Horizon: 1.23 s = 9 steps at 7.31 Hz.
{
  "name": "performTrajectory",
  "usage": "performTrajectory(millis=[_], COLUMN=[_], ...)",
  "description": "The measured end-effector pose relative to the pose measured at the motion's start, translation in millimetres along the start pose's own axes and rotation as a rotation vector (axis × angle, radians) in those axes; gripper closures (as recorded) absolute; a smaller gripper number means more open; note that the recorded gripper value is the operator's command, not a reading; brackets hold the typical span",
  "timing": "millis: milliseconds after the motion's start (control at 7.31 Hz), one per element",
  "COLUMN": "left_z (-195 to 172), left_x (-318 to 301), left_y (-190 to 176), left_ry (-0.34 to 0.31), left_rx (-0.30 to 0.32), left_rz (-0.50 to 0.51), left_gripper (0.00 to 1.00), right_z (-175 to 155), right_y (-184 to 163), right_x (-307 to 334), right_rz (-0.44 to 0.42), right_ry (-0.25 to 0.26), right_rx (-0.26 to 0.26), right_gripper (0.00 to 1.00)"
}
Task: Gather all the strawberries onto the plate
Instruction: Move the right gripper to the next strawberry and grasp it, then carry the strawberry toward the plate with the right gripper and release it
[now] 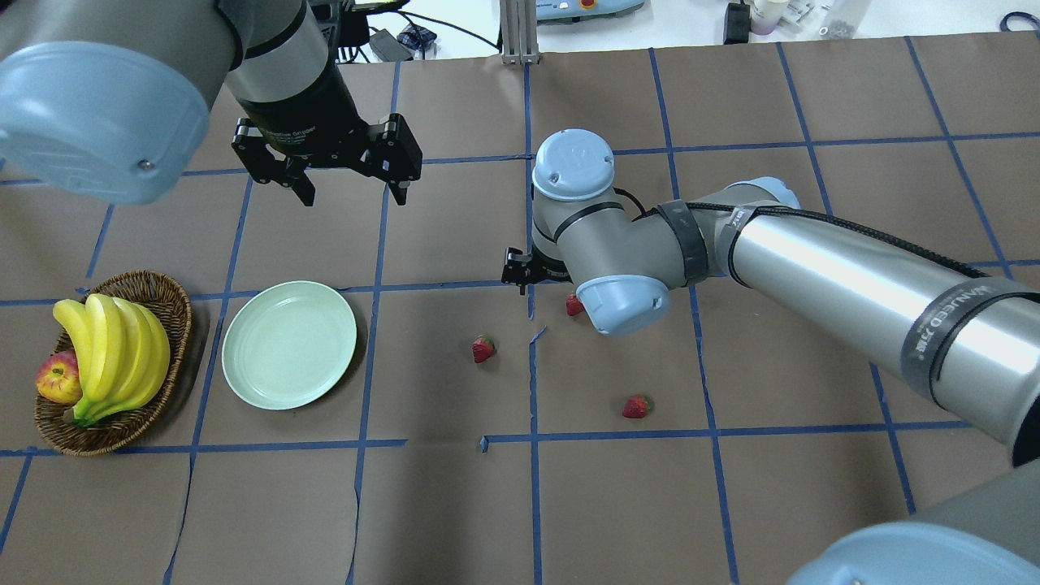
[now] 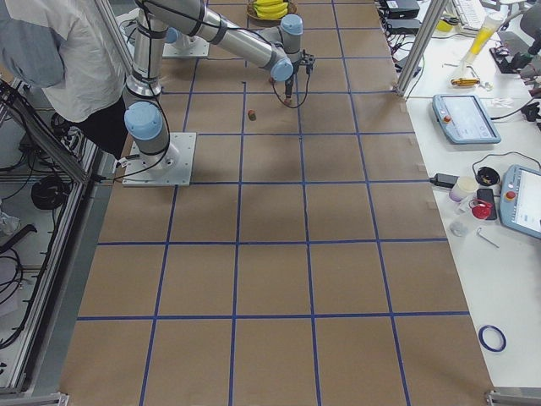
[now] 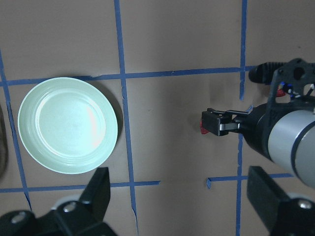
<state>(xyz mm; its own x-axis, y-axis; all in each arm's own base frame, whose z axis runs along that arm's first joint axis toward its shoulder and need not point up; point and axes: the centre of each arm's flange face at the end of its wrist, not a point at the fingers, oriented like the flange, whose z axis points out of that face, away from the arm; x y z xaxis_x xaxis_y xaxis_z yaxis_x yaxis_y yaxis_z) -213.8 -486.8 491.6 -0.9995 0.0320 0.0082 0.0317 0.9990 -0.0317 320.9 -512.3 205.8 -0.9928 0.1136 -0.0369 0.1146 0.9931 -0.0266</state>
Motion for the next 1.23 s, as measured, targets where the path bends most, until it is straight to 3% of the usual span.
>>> performTrajectory(millis=[274,411,547,684,1232], left_z=[1.3,2.3,2.9,3.1,3.0], left_x=[0.1,0.1,0.2,0.2,0.2], left_y=[-0.5,-0.9,-1.0,-1.1,-0.9], left_ry=[0.000,0.000,0.000,0.000,0.000], left_rx=[-0.002,-0.004,-0.006,-0.006,-0.006], left_rz=[-0.001,-0.002,-0.002,-0.003,-0.003], left_gripper=[0.00,0.00,0.00,0.00,0.00], right_z=[10.3,23.2,32.8,36.1,18.7], right_y=[-1.9,-1.7,-1.2,0.0,-5.8], right_x=[6.1,7.3,8.8,10.0,4.7], right_rz=[0.006,0.005,0.002,-0.009,-0.021], right_ry=[0.035,0.050,0.063,0.072,0.044], right_rx=[-0.021,-0.040,-0.053,-0.058,-0.032], right_gripper=[0.08,0.35,0.74,0.98,1.00])
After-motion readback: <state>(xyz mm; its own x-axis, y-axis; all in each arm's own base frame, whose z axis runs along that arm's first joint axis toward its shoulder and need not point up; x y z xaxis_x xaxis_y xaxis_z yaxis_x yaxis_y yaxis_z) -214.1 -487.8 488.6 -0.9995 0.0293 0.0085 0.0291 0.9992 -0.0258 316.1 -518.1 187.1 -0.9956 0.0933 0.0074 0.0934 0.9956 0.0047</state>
